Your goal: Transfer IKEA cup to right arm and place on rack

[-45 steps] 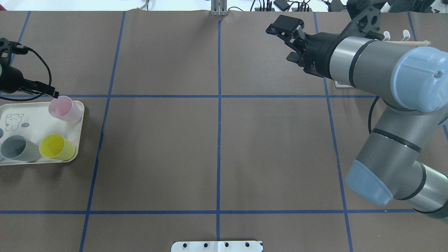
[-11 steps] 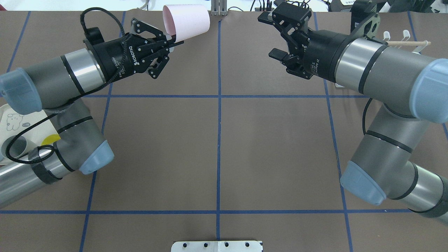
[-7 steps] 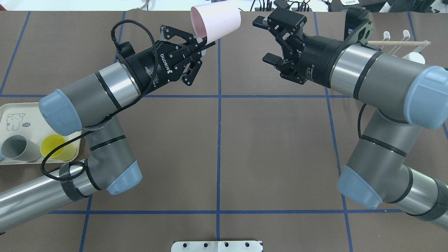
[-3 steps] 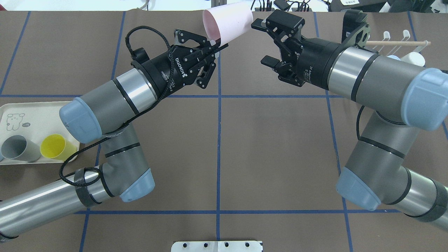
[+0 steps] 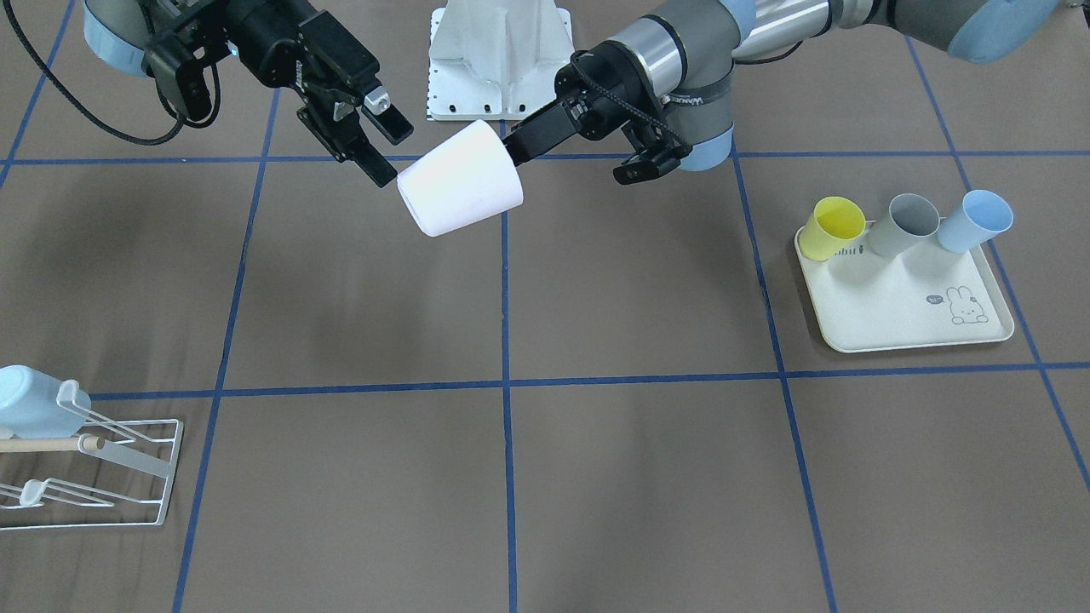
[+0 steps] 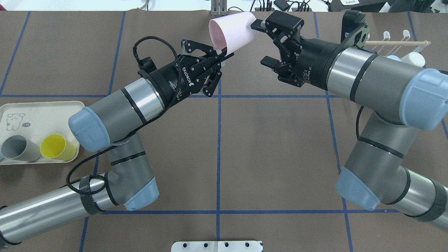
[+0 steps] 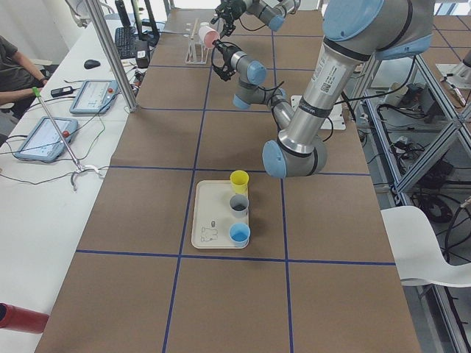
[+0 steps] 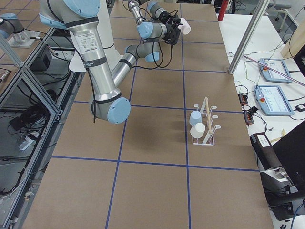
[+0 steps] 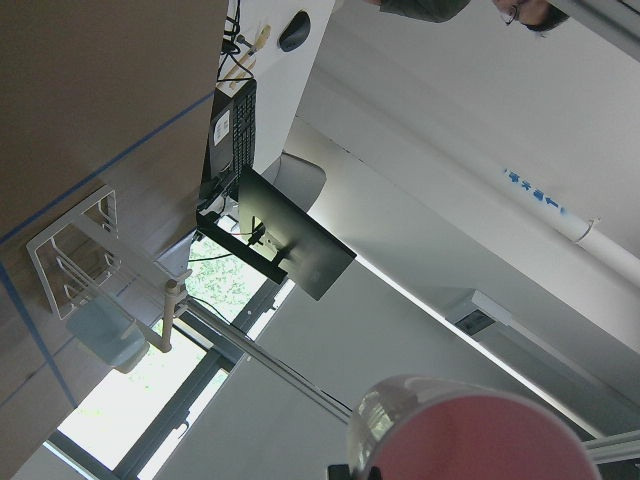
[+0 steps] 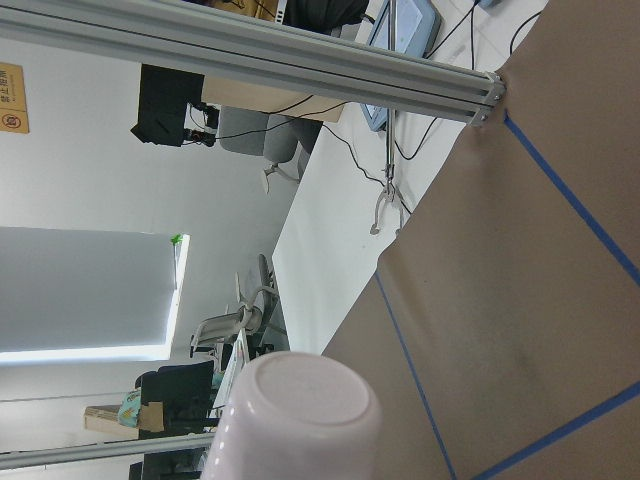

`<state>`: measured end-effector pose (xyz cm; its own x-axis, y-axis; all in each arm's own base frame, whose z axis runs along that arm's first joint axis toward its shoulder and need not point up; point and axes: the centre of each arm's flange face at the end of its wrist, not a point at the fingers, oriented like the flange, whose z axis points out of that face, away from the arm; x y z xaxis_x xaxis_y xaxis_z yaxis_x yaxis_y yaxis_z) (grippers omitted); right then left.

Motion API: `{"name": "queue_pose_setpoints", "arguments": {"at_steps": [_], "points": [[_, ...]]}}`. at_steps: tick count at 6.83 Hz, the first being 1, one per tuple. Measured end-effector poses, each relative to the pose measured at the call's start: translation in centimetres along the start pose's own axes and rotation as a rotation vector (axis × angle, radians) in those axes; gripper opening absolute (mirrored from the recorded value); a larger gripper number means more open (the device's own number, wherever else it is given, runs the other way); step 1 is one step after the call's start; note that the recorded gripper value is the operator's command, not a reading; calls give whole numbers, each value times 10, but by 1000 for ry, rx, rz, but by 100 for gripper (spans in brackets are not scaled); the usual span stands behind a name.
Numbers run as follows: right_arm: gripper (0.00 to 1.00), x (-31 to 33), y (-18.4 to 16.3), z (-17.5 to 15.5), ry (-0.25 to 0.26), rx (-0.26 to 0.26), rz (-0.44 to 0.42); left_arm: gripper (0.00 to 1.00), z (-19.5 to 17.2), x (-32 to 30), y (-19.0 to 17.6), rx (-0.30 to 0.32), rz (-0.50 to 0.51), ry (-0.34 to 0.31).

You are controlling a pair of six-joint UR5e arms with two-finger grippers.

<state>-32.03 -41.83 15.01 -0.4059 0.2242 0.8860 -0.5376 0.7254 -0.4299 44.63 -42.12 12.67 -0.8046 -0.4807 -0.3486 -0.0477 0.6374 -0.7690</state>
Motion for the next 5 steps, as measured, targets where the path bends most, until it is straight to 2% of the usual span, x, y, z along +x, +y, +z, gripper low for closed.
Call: {"name": "queue_pose_setpoints", "arguments": {"at_steps": [5], "points": [[100, 2, 2, 5, 2, 3, 1, 0, 5, -16, 19, -13, -27, -1]]}}
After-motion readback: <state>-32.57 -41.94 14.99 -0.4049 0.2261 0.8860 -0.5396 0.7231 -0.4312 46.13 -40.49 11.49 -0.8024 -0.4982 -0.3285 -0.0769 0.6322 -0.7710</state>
